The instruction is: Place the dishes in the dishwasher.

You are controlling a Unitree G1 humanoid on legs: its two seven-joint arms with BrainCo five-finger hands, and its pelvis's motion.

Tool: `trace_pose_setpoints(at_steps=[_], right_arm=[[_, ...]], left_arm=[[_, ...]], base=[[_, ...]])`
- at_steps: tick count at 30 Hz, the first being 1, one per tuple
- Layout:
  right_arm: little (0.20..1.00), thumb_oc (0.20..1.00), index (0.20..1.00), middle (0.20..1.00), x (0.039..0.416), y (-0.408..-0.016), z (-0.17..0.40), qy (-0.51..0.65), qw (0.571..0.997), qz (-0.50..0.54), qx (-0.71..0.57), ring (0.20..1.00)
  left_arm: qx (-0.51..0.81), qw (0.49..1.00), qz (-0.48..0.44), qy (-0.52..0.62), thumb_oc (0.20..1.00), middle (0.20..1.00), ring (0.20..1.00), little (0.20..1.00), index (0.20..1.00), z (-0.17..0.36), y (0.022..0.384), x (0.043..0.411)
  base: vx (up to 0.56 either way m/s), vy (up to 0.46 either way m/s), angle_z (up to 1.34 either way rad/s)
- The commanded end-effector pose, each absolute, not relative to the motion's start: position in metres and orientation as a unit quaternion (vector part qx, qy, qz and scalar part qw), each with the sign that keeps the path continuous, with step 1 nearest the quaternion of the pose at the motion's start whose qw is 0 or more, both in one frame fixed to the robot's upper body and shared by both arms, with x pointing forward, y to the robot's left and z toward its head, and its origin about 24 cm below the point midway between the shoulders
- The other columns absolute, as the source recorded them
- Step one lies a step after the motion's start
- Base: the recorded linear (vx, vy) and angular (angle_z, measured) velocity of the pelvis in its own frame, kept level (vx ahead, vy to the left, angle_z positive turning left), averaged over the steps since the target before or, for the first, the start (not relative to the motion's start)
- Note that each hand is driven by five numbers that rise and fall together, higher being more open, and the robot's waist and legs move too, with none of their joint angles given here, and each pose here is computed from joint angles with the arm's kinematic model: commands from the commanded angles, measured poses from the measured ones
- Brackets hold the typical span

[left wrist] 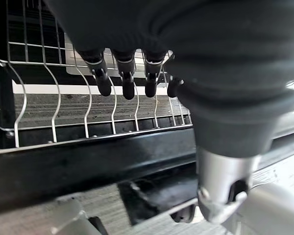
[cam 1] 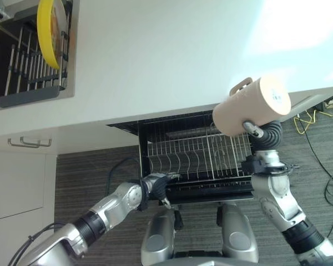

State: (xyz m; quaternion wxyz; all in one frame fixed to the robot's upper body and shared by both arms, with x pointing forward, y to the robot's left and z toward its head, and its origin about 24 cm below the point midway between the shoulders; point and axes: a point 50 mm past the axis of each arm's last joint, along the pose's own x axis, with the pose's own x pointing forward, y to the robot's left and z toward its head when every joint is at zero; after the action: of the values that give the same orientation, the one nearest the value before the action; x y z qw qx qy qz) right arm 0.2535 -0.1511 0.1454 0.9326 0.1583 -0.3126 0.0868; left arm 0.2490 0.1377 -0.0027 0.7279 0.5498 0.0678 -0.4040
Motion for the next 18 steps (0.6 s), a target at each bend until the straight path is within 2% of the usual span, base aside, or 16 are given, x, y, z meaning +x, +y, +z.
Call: trace_pose_setpoints(at_steps=[1,7,13,18], right_arm=[[0.200,0.200,0.200,0.200,0.261,-0.157,0.136,-0.291,0.942,0.031,0.164,0.200],[0.200,0.200,0.200,0.200,0.265,-0.166,0.117,-0.266,0.951,0.011,0.159,0.200],[0.200,0.200,0.200,0.200,0.254,-0.169,0.114,-0.282,0.946,0.044,0.153,0.200],[0.200,0.200,0.200,0.200,0.244,-0.185,0.112,-0.286,0.949,0.019,0.132,0.200]], left_arm=[[0.572,0.714,-0.399,0.051,1.000,1.000,1.000,1.000,1.000,0.001,0.145,0.246],[0.578,0.712,-0.396,0.046,1.000,1.000,1.000,1.000,1.000,0.002,0.146,0.247],[0.577,0.715,-0.391,0.055,1.000,1.000,1.000,1.000,1.000,-0.003,0.152,0.242],[0.575,0.723,-0.378,0.060,1.000,1.000,1.000,1.000,1.000,-0.004,0.160,0.239]], base=[[-0.03,-0.012,0.02],[-0.04,-0.008,0.02],[-0.01,-0.003,-0.01],[-0.05,0.024,-0.07]])
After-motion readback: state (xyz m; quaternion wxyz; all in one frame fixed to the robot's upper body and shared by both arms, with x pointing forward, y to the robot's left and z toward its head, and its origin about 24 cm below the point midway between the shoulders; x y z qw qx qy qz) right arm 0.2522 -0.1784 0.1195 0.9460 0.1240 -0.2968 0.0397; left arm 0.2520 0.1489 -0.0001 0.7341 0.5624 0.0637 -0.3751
